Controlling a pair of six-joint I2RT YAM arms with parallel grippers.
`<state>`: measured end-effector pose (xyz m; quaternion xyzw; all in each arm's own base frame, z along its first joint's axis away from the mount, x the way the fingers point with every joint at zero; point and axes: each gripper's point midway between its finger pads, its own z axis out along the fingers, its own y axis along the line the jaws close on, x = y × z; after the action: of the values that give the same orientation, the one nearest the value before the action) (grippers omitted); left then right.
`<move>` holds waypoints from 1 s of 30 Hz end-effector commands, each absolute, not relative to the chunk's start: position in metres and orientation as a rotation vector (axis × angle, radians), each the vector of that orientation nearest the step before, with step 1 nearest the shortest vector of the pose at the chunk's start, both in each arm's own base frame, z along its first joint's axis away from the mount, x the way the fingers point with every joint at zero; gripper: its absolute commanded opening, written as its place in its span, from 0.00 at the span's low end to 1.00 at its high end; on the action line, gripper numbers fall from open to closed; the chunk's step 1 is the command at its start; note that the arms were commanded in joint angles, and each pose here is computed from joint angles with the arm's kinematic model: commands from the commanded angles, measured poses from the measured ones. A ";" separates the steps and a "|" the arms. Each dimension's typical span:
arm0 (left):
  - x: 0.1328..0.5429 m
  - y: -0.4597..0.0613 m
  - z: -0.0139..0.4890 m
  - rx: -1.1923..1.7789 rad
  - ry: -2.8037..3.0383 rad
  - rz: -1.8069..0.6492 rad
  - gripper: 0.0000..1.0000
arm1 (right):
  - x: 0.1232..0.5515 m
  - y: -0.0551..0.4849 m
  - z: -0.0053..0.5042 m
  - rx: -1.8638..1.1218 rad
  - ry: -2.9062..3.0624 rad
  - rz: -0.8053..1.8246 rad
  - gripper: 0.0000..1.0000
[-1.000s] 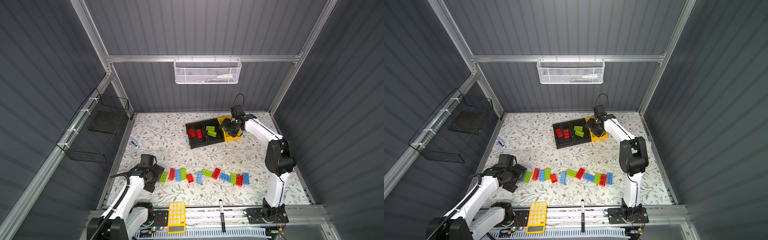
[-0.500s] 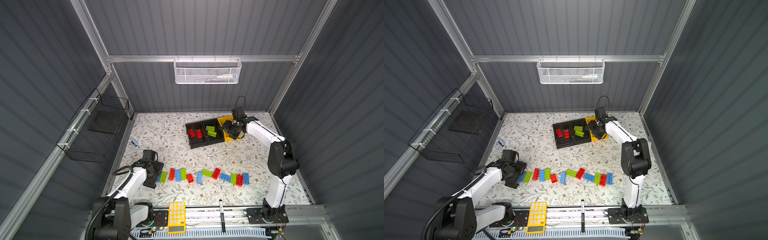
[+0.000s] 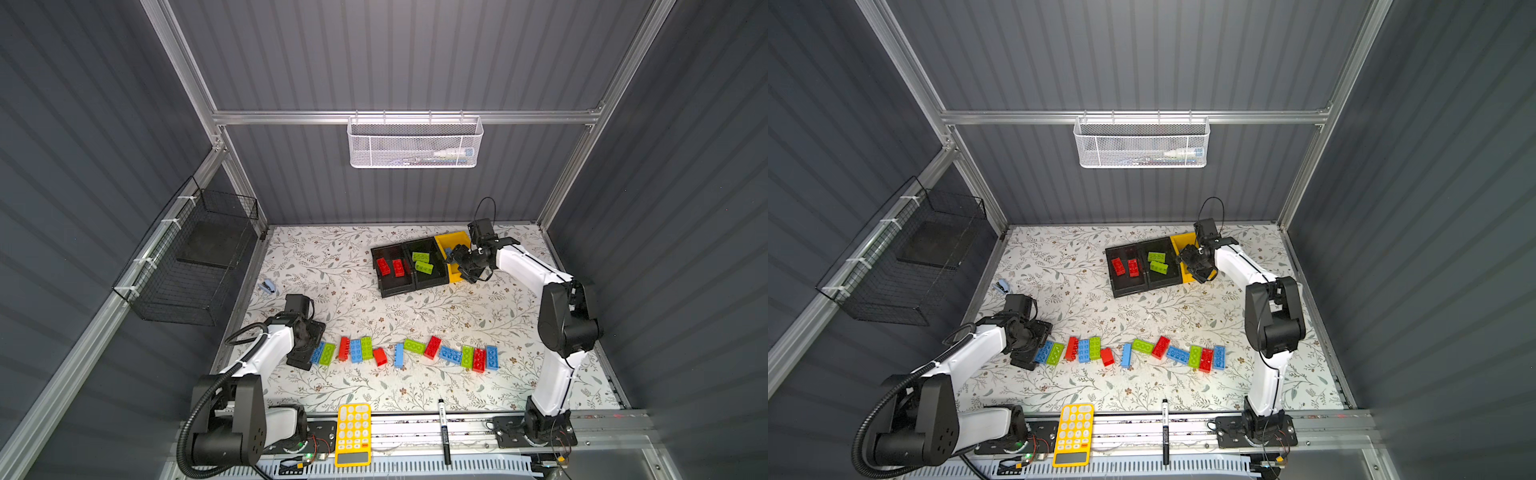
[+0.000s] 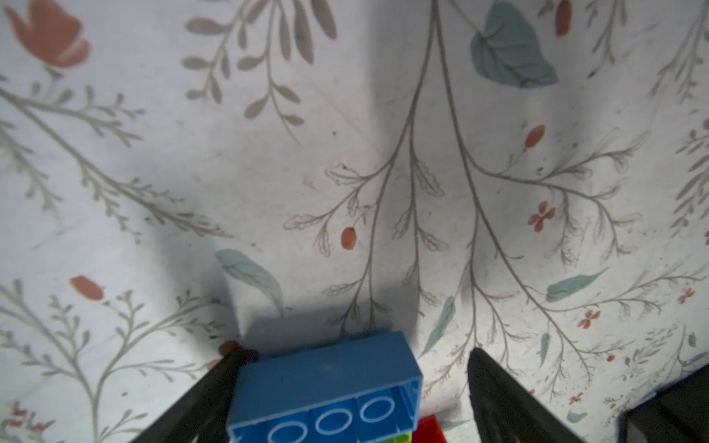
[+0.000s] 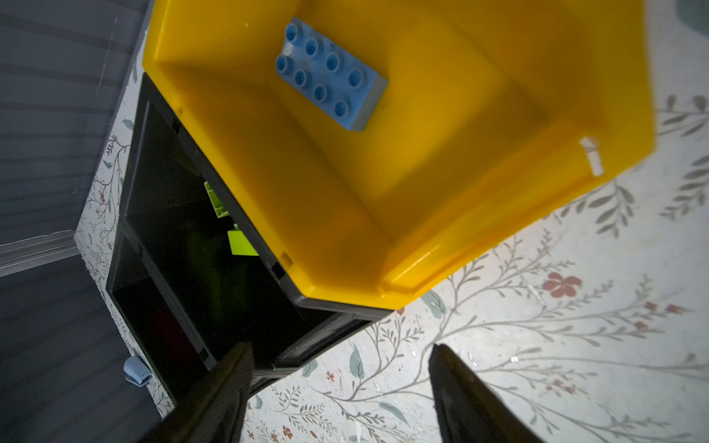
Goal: Sort the legos into containers by color
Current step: Pick up the lego from the middle-left of the table.
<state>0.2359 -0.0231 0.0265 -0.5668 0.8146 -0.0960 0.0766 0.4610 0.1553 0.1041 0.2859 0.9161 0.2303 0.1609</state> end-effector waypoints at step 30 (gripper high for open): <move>0.314 -0.031 0.102 -0.793 2.648 -0.259 0.46 | 0.427 0.096 0.113 0.820 2.585 0.571 0.74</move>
<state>0.2833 -0.0248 0.0637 -0.3730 0.9174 -0.0807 0.1130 0.4377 0.1144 0.1039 0.3044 0.9091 0.2284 0.1696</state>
